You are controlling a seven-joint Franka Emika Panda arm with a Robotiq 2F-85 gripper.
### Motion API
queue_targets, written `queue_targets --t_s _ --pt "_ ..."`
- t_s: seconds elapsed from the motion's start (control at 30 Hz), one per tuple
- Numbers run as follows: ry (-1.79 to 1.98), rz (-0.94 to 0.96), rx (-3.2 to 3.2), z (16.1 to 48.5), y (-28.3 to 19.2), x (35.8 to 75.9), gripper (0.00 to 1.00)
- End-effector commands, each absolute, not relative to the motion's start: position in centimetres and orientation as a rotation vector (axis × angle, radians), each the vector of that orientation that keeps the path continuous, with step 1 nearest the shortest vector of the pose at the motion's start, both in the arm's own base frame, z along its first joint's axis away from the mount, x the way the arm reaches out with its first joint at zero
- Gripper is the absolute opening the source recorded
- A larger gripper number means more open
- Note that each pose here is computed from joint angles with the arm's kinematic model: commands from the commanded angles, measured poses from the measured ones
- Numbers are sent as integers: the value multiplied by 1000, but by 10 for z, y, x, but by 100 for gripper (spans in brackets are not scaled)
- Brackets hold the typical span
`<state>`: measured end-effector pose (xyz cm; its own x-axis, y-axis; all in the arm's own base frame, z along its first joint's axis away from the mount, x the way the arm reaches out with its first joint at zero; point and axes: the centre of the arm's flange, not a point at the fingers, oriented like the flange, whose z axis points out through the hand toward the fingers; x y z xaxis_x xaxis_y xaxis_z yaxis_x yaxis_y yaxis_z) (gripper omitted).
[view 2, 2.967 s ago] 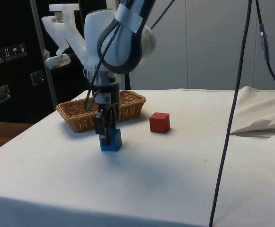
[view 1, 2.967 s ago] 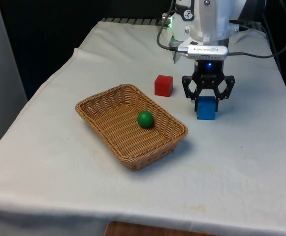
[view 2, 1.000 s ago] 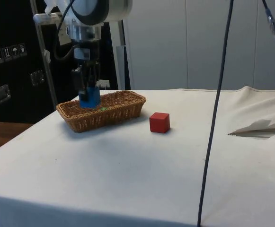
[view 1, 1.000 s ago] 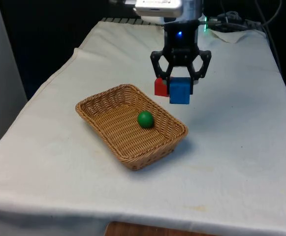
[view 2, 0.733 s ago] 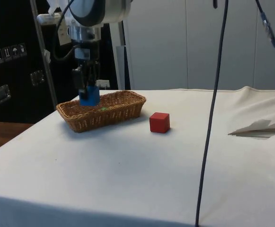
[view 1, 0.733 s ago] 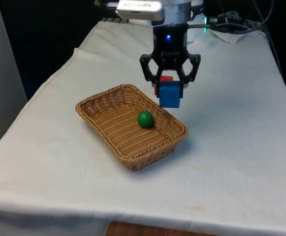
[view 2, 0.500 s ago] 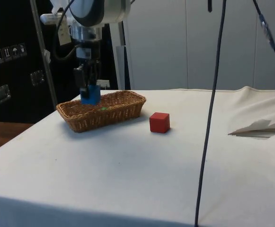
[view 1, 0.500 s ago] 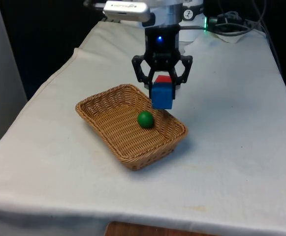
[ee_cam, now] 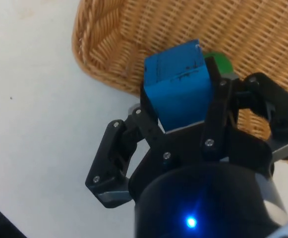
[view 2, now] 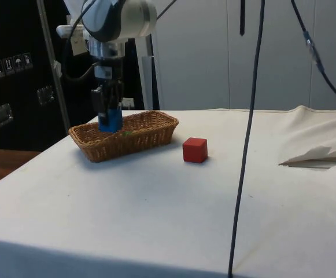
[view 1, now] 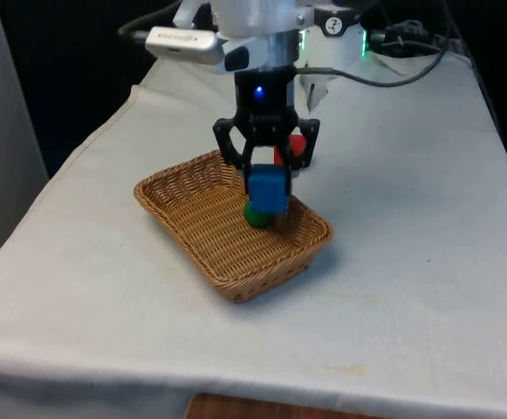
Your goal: Place all non-red objects into the basket.
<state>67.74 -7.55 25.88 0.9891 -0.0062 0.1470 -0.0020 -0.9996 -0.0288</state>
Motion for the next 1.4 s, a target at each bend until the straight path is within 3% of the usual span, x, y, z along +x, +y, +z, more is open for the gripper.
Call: queue_targets --t_s 0.0,0.6,0.87,0.97,1.0,1.03,1.2,1.37 --pt "5 -224 -3090 258 -79 679 0" --pt "45 -218 -3098 222 -91 698 0" --pt "45 -219 -3102 220 -91 699 2" --pt "44 -220 -3104 220 -91 699 26" --pt "44 -219 -3104 220 -91 699 26" --pt "44 -219 -3104 220 -91 699 45" --pt "44 -217 -3104 220 -91 698 97" --pt "44 -217 -3104 220 -91 698 100"
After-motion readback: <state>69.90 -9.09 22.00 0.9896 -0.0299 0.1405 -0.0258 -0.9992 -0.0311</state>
